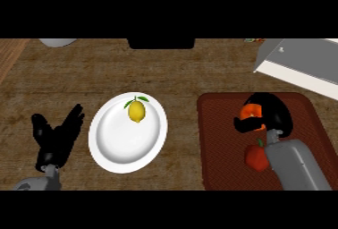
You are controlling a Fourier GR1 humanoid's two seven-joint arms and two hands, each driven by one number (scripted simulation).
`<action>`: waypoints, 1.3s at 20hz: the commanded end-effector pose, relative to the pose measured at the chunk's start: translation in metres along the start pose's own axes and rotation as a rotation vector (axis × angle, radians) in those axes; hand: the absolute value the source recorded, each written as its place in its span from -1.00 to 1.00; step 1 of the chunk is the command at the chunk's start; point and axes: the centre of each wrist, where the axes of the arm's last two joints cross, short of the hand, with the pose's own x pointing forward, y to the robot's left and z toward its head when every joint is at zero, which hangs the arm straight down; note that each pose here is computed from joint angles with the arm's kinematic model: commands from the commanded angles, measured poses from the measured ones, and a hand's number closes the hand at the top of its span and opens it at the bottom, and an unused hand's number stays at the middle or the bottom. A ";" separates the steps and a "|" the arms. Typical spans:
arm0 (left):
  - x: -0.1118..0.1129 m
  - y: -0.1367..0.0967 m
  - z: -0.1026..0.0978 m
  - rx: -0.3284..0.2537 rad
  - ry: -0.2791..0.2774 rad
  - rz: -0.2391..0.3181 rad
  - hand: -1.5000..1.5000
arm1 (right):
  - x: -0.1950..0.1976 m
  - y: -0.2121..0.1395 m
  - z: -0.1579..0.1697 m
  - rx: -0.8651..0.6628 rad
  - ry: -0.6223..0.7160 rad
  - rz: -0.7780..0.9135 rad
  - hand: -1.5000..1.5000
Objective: Pick the squash from the tray and place it in the tiered shelf
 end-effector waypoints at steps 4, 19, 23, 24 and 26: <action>-0.021 0.001 0.004 0.005 0.056 0.010 0.00 | 0.016 -0.037 0.020 -0.054 -0.329 -0.073 1.00; 0.000 0.007 0.018 -0.001 0.054 0.011 0.00 | 0.071 -0.210 0.130 -0.513 -0.299 -0.168 1.00; -0.016 0.009 0.013 -0.010 0.059 0.009 0.00 | 0.063 -0.261 0.119 -0.547 -0.263 -0.186 1.00; -0.010 -0.003 0.003 -0.009 0.054 0.007 0.00 | 0.075 -0.277 0.116 -0.546 -0.252 -0.231 1.00; 0.007 -0.011 -0.004 0.005 0.064 0.003 0.00 | 0.067 -0.276 0.107 -0.544 -0.224 -0.214 1.00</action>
